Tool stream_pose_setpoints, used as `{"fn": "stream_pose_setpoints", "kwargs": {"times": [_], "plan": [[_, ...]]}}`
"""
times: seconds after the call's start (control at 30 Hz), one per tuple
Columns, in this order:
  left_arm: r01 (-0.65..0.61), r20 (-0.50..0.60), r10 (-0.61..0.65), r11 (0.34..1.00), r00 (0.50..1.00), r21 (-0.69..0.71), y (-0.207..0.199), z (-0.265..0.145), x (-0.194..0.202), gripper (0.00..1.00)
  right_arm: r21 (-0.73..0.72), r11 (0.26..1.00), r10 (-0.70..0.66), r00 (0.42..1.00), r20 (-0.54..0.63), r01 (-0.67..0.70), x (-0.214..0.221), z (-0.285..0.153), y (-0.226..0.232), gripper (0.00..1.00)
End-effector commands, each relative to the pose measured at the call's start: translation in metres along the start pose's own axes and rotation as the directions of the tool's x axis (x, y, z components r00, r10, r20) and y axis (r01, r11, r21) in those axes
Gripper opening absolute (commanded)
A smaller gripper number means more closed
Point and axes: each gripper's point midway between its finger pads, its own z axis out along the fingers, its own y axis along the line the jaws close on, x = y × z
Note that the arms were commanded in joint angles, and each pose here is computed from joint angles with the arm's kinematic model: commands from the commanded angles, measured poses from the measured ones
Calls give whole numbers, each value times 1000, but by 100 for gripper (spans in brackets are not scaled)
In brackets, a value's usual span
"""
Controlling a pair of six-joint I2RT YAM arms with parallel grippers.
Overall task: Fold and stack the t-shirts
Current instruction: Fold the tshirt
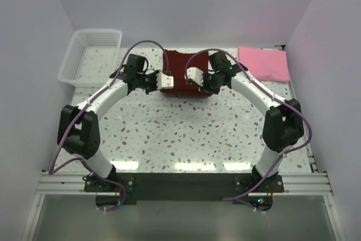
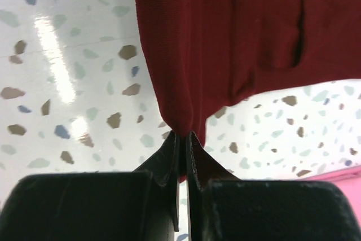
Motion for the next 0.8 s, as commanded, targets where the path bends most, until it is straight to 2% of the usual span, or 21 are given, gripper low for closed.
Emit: {"fn": "stream_pose_setpoints", "kwargs": {"times": [0.0, 0.17, 0.27, 0.3, 0.4, 0.53, 0.6, 0.77], "plan": [[69, 16, -72, 990, 997, 121, -35, -2, -11, 0, -110, 994, -1, 1000, -11, -1, 2, -16, 34, 0], [84, 18, -93, 955, 996, 286, -107, -16, -16, 0, -285, 958, 19, 999, -47, -32, 19, -35, 108, 0], [145, 21, -171, 887, 985, 438, -166, -36, -20, 0, -409, 910, 56, 997, -53, -73, 27, -60, 167, 0], [166, 29, -209, 847, 978, 505, -189, -46, -27, 0, -451, 889, 62, 996, -66, -85, 34, -65, 187, 0], [203, 49, -280, 796, 959, 570, -218, -71, -43, 0, -460, 887, 55, 998, -5, -51, 21, -94, 210, 0], [256, 46, -348, 766, 936, 590, -211, -82, -63, 0, -421, 906, 49, 999, 18, -36, 5, -109, 192, 0], [270, 42, -357, 775, 933, 572, -188, -75, -72, 0, -428, 904, 24, 1000, 1, -21, 6, -104, 177, 0], [287, 33, -344, 829, 938, 481, -116, -39, -74, 0, -426, 902, 47, 998, -49, -64, 38, -84, 133, 0]]}}
